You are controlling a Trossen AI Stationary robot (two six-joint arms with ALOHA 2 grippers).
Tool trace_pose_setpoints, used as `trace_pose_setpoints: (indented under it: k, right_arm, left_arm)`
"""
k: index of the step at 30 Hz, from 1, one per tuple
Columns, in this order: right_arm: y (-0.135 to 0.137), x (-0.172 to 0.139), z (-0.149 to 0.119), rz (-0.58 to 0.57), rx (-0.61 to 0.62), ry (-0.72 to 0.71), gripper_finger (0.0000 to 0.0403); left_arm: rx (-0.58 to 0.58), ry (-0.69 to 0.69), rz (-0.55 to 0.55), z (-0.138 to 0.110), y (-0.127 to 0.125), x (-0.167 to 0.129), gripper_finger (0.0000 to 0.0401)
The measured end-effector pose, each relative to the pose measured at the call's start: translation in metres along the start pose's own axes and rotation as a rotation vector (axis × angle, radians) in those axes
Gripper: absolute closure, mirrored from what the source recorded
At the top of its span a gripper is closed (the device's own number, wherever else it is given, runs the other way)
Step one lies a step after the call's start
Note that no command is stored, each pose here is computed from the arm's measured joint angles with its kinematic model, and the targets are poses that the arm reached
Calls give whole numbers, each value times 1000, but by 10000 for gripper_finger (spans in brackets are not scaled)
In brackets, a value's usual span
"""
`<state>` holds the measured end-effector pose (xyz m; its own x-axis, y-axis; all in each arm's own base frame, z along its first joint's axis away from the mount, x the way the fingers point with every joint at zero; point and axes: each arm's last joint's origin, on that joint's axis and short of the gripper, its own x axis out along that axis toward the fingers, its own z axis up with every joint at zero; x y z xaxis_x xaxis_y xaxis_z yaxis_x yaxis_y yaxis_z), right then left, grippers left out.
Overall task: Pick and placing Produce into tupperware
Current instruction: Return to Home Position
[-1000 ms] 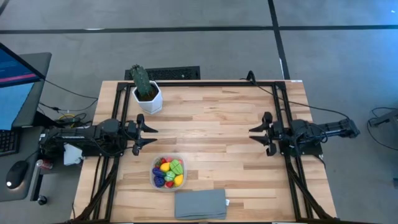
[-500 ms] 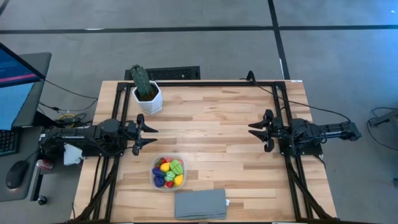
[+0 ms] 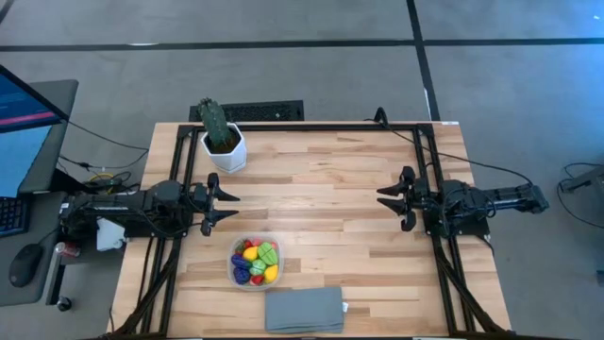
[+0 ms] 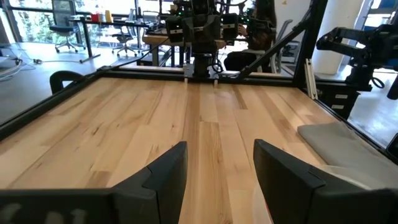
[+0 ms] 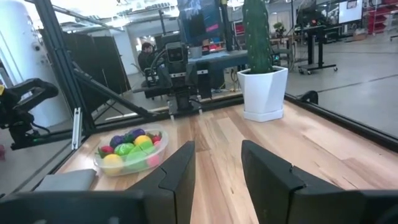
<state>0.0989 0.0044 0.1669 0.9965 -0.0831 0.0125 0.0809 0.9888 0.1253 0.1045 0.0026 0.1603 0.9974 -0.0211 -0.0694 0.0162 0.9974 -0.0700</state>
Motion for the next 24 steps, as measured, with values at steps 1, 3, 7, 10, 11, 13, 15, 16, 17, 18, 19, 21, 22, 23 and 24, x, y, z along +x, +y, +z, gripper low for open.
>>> trace_pose_setpoints:
  k: [1, 3, 7, 10, 11, 13, 15, 16, 17, 18, 19, 21, 22, 23, 24]
  right_arm:
    - [0, 0, 0, 0, 0, 0, 249]
    - [0, 0, 0, 0, 0, 0, 250]
    - [0, 0, 0, 0, 0, 0, 250]
    - [0, 0, 0, 0, 0, 0, 247]
    - [0, 0, 0, 0, 0, 0, 247]
    - [0, 0, 0, 0, 0, 0, 245]
    - [0, 0, 0, 0, 0, 0, 246]
    - [0, 0, 0, 0, 0, 0, 246]
    - [0, 0, 0, 0, 0, 0, 246]
    - [0, 0, 0, 0, 0, 0, 247]
    - [0, 0, 0, 0, 0, 0, 248]
    - [0, 0, 0, 0, 0, 0, 249]
    - [0, 0, 0, 0, 0, 0, 249]
    - [0, 0, 0, 0, 0, 0, 249]
    - [0, 0, 0, 0, 0, 0, 249]
  left_arm:
    - [0, 0, 0, 0, 0, 0, 227]
    - [0, 0, 0, 0, 0, 0, 227]
    - [0, 0, 0, 0, 0, 0, 227]
    - [0, 0, 0, 0, 0, 0, 227]
    - [0, 0, 0, 0, 0, 0, 227]
    - [0, 0, 0, 0, 0, 0, 227]
    - [0, 0, 0, 0, 0, 0, 227]
    - [0, 0, 0, 0, 0, 0, 227]
    - [0, 0, 0, 0, 0, 0, 227]
    - [0, 0, 0, 0, 0, 0, 227]
    - [0, 0, 0, 0, 0, 0, 227]
    - [-1, 0, 0, 0, 0, 0, 227]
    - [-1, 0, 0, 0, 0, 0, 227]
    - [-1, 0, 0, 0, 0, 0, 227]
    - [-1, 0, 0, 0, 0, 0, 227]
